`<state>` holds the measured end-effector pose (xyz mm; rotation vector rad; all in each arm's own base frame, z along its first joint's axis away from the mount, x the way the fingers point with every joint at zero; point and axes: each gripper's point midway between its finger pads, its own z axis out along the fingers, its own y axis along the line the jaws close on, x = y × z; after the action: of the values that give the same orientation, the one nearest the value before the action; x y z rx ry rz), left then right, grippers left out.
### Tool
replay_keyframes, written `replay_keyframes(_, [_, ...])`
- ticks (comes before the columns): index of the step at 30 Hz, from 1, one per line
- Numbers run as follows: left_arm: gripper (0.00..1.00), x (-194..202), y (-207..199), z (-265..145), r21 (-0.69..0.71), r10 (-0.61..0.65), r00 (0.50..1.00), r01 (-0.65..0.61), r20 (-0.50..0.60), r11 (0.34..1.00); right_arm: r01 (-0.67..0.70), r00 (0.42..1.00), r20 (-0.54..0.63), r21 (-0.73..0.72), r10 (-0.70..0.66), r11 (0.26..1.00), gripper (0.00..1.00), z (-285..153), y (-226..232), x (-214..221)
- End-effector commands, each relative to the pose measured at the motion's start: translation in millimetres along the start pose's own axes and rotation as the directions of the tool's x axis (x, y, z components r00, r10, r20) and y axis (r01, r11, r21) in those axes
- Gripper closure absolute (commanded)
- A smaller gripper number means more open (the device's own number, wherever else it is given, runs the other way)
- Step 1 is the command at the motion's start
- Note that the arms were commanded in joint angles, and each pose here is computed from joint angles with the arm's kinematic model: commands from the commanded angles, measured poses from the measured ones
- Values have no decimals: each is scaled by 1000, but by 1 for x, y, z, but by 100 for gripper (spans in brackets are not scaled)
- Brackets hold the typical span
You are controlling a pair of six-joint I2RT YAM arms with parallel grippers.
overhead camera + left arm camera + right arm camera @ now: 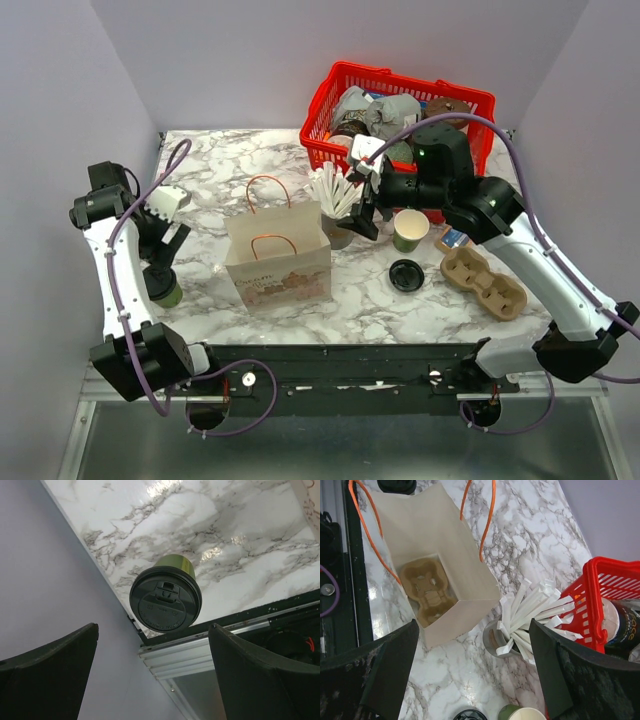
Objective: Pack the takeout coffee
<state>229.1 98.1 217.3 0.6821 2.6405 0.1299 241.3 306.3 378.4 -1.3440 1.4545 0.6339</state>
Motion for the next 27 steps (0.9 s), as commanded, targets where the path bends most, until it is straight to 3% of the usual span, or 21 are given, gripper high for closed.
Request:
replay_keyframes(1, [1, 40, -16, -2, 50, 57, 987, -50, -153, 997, -28, 999, -27, -52, 27, 998, 0, 0, 6, 1])
replay_keyframes(9, [1, 48, -9, 5, 12, 110, 979, -110, -169, 994, -78, 993, -95, -101, 69, 992, 0, 12, 8, 9])
replay_keyframes(17, [1, 62, -18, 8, 162, 106, 960, -64, -259, 985, -118, 986, -128, -110, 104, 987, 0, 15, 8, 11])
replay_keyframes(27, [1, 71, -26, 20, 252, 179, 947, -110, -268, 962, -128, 984, -139, -110, 113, 986, 0, 15, 9, 14])
